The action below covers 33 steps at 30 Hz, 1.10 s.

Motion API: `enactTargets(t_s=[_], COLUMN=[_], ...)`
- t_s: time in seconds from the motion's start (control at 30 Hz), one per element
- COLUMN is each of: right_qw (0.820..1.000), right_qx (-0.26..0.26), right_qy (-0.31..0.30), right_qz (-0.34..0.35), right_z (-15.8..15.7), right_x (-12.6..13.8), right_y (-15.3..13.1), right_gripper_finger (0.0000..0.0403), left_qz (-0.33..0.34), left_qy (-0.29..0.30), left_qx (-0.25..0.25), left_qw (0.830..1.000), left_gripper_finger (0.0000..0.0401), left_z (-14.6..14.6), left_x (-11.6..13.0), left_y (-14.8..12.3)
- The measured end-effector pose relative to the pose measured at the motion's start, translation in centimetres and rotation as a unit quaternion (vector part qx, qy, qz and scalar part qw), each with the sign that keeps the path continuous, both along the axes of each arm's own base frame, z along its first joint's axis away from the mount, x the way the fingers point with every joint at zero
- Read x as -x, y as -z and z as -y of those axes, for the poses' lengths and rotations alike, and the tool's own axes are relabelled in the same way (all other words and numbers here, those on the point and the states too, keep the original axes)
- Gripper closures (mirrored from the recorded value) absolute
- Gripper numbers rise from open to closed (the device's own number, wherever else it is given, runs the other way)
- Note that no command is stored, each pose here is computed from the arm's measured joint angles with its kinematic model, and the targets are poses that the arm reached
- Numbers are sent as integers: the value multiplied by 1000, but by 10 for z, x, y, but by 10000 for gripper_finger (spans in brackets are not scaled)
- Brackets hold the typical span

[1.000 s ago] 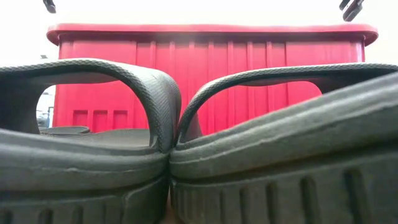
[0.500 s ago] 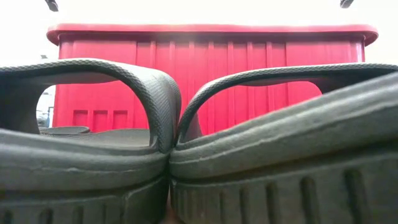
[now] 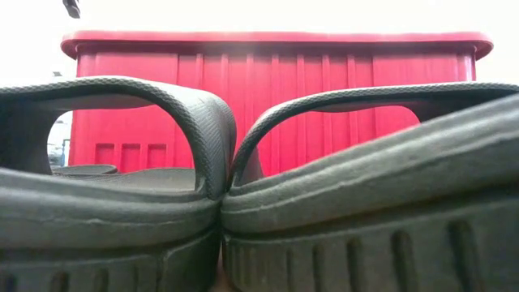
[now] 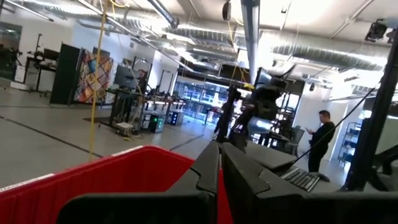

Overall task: Pick and place slides into bin
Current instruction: Put the black slide into the red bin

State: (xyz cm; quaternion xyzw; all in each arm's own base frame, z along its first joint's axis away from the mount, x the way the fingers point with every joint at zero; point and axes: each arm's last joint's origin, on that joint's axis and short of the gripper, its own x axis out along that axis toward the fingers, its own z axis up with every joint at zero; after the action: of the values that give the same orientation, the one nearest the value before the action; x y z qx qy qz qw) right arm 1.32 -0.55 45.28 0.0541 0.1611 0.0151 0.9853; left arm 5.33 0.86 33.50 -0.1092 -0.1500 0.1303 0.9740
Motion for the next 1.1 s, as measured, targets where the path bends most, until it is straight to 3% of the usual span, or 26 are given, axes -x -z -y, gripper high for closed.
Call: enactTargets(t_s=[0.13,0.27,0.4,0.53,0.77,1.1], right_qw=[986,951,917,888,830,810], right_qx=[-55,-91,-109,-124,-197,-195], right_qy=[-76,-148,-190,-229,-288,-290], right_qz=[-138,-256,-332,-380,-435,-471], right_z=[-9,-26,-42,-52,-67,-73], right_x=[-3,-23,-46,-61,-76,-82], right_y=[-3,5,20,41,82,145], right_gripper_finger=[324,315,308,299,287,286], left_qz=[-2,-5,-6,-8,-12,-22], left_qy=[-11,-31,-51,-60,-63,-62], left_qx=[2,-1,2,-1,-10,-9], left_qw=[1000,999,999,998,998,998], left_gripper_finger=[380,380,380,380,380,380], left_z=[-1,-2,-3,-3,-3,-3], left_x=[0,0,1,1,1,0], left_y=[1,1,1,1,1,3])
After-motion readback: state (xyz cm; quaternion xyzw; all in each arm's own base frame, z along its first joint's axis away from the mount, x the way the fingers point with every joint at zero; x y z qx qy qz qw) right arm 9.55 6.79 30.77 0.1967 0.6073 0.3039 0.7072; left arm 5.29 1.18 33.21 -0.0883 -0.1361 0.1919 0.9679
